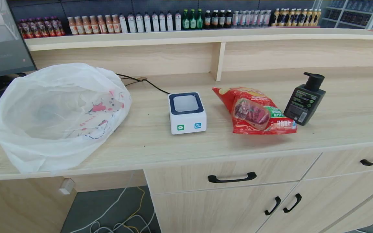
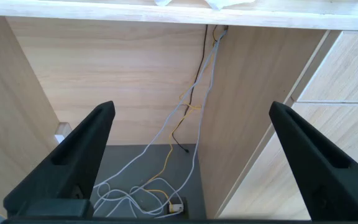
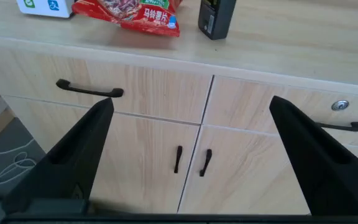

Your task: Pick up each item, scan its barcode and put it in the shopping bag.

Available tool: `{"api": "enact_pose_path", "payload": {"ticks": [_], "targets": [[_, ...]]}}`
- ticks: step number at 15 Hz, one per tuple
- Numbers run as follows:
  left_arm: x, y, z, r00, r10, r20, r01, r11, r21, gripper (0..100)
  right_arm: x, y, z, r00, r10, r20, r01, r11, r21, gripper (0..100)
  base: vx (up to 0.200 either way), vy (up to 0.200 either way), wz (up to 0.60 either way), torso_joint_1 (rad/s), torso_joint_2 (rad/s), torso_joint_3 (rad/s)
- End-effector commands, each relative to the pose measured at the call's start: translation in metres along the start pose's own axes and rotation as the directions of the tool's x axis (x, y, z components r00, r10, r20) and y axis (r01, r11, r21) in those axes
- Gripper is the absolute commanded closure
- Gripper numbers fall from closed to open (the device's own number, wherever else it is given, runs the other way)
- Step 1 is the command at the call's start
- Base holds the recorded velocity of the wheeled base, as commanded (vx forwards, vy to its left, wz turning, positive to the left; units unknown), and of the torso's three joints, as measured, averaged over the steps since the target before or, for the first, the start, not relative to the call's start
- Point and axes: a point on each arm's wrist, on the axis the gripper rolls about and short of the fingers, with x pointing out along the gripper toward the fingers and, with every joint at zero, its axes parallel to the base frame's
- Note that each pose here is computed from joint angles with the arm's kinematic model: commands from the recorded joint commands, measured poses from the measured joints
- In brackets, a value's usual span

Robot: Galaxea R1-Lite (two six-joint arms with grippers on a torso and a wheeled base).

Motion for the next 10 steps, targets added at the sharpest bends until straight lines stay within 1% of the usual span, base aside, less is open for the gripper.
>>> {"api": "enact_pose_path", "payload": {"ticks": [1, 3, 6, 8, 10], "targets": [[0.0, 0.0, 0.0, 1.0, 0.0, 0.0, 0.0, 1.0, 0.0, 0, 0.033, -0.005, 0.016, 0.989, 0.11, -0.095, -0.11, 0.994, 0.012, 0, 0.0, 0.0, 0.0, 0.0, 0.0, 0.0], [0.0, 0.0, 0.0, 1.0, 0.0, 0.0, 0.0, 1.0, -0.001, 0, 0.055, -0.004, 0.024, 0.974, 0.209, -0.091, -0.213, 0.976, -0.042, 0, 0.0, 0.0, 0.0, 0.0, 0.0, 0.0], [0.0, 0.0, 0.0, 1.0, 0.0, 0.0, 0.0, 1.0, 0.0, 0, 0.091, -0.004, 0.034, 0.964, 0.237, -0.119, -0.243, 0.969, -0.043, 0, 0.0, 0.0, 0.0, 0.0, 0.0, 0.0], [0.0, 0.0, 0.0, 1.0, 0.0, 0.0, 0.0, 1.0, -0.001, 0, 0.114, -0.003, 0.033, 0.956, 0.246, -0.163, -0.255, 0.966, -0.038, 0, 0.0, 0.0, 0.0, 0.0, 0.0, 0.0], [0.0, 0.0, 0.0, 1.0, 0.0, 0.0, 0.0, 1.0, -0.001, 0, 0.141, 0.002, 0.035, 0.939, 0.29, -0.186, -0.294, 0.956, 0.005, 0, 0.0, 0.0, 0.0, 0.0, 0.0, 0.0]]}}
